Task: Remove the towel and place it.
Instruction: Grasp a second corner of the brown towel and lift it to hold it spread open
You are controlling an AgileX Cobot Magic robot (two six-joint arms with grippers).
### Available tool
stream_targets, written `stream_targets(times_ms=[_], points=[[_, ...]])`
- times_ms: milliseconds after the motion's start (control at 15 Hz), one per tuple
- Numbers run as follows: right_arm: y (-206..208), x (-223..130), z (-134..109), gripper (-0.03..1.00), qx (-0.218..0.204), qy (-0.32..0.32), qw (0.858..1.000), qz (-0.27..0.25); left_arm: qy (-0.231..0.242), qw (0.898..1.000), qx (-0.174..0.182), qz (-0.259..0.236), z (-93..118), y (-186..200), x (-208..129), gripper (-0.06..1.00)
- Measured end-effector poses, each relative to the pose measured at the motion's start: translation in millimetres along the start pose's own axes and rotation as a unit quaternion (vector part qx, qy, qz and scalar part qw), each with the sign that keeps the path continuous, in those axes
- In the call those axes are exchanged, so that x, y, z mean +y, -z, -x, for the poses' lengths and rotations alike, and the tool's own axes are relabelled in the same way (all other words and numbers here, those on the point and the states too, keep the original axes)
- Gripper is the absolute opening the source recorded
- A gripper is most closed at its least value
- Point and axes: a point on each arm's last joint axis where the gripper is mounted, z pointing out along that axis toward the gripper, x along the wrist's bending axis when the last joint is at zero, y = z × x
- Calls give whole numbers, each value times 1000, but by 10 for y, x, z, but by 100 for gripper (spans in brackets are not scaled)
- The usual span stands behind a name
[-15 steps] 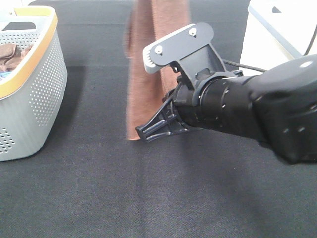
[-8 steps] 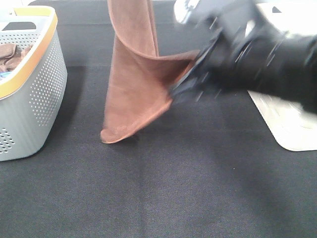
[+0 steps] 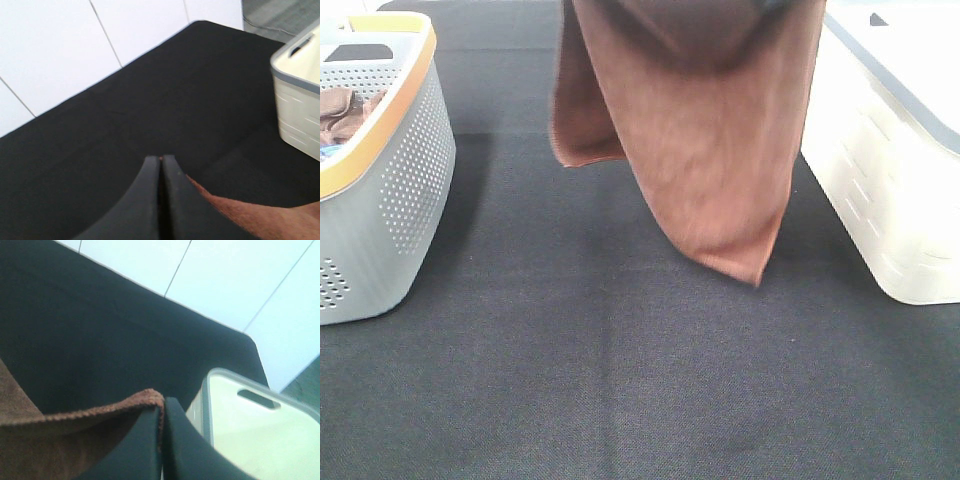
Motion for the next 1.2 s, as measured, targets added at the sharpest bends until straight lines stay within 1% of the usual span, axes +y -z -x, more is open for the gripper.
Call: stream_targets(times_ms=[67,133,200,333,400,467,600,733,867,933,1000,1067,1133,1200], points=[[-101,38,82,0,1,-2,1000,10,4,1000,13,15,-103,-68,-22,0],[-236,63,182,0,-10,3,1000,15,7,999,27,38,-221,-151,-45,0],[-490,89,287,0,-29,21,999,17,10,996,46,76,-386,-254,-74,0],[-744,136,380,0,-43,27,999,18,13,991,68,116,-585,-423,-166,0],[-994,193,405,0,-43,24,999,20,16,989,74,129,-656,-524,-238,0],[-1160,226,370,0,-42,23,999,21,17,986,82,142,-732,-631,-321,0],[-1472,335,279,0,-47,28,998,29,20,984,91,152,-853,-889,-569,0],[-1755,326,151,0,-46,41,998,26,22,985,92,143,-888,-1089,-790,0],[-1960,175,4,0,-34,54,998,5,26,990,86,107,-854,-1253,-1001,0],[-2019,95,-53,0,-26,43,999,-11,29,994,83,65,-844,-1295,-1107,0],[-2062,18,-97,0,-21,35,999,-29,34,996,79,3,-816,-1313,-1220,0],[-2067,-40,-117,0,-19,45,998,-40,40,995,75,-50,-798,-1310,-1315,0],[-2066,-114,-167,0,-11,58,997,-51,55,990,69,-112,-767,-1295,-1425,0],[-2055,-199,-243,0,-1,74,995,-62,73,982,63,-163,-740,-1272,-1515,0]])
